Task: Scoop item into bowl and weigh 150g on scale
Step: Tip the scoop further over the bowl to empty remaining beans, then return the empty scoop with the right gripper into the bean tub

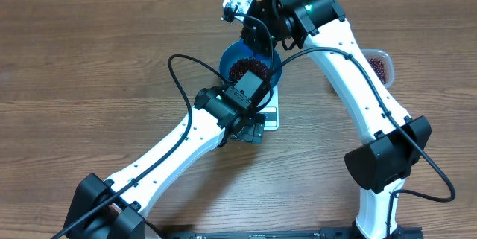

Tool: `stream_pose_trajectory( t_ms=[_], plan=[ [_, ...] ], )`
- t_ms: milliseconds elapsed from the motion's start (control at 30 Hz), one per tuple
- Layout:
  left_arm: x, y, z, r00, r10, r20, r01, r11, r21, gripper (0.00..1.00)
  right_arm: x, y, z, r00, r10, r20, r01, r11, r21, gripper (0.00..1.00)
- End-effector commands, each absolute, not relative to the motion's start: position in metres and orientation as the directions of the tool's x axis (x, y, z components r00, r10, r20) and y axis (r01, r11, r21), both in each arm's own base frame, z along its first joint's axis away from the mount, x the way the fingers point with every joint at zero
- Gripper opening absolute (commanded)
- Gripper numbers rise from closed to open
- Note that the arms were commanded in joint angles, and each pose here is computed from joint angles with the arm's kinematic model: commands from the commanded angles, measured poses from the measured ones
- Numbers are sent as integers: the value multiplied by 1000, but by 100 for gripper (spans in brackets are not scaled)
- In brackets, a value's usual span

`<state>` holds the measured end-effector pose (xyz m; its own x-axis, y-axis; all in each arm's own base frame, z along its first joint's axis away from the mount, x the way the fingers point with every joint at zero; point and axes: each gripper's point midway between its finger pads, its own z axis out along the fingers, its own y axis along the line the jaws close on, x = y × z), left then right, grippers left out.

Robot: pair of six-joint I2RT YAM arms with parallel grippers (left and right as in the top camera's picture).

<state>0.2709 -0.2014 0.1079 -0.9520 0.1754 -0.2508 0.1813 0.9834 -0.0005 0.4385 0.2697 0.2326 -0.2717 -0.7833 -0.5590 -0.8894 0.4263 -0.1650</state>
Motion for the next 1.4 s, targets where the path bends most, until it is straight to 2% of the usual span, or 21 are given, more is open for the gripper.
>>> stream_pose_trajectory(
  t_ms=[0,100,167,233,300,400,533,700,867,1067,1267,1367],
  plan=[
    [277,-202,119,-946,150,-287,159,987,-9,100,436,274,270,-256,-737,-626,-868,460,-186,4],
    [277,-202,119,-946,150,-286,159,987,-9,100,441,264,267,-270,-761,-590,-847,479,-230,4],
    [277,-202,119,-946,150,-287,159,987,-9,99,446,267,271,-294,-730,-617,-828,517,-217,4],
    [277,-202,119,-946,150,-287,159,987,-9,99,436,279,273,-268,-716,-645,-864,475,-168,4],
    [277,-202,119,-946,150,-287,159,987,-9,99,431,281,270,-233,-745,-624,-880,435,-191,4],
    [277,-202,119,-946,150,-287,159,987,-9,100,439,272,269,-263,-755,-601,-850,476,-225,4],
    [277,-202,119,-946,150,-287,159,987,-9,100,425,283,267,-250,-743,-622,-887,433,-160,4],
    [277,-202,119,-946,150,-287,159,987,-9,99,431,277,268,-309,-715,-627,-857,496,-143,4],
    [277,-202,119,-946,150,-286,159,987,-9,100,432,277,269,-325,-701,-634,-850,510,-128,4],
    [277,-202,119,-946,150,-287,159,987,-9,100,442,269,273,-476,-569,-670,-765,644,-3,4],
    [277,-202,119,-946,150,-287,159,987,-9,100,446,258,283,-592,-414,-692,-713,668,210,4],
    [277,-202,119,-946,150,-287,159,987,-9,100,449,242,293,-644,-318,-696,-688,638,346,4]
  ],
)
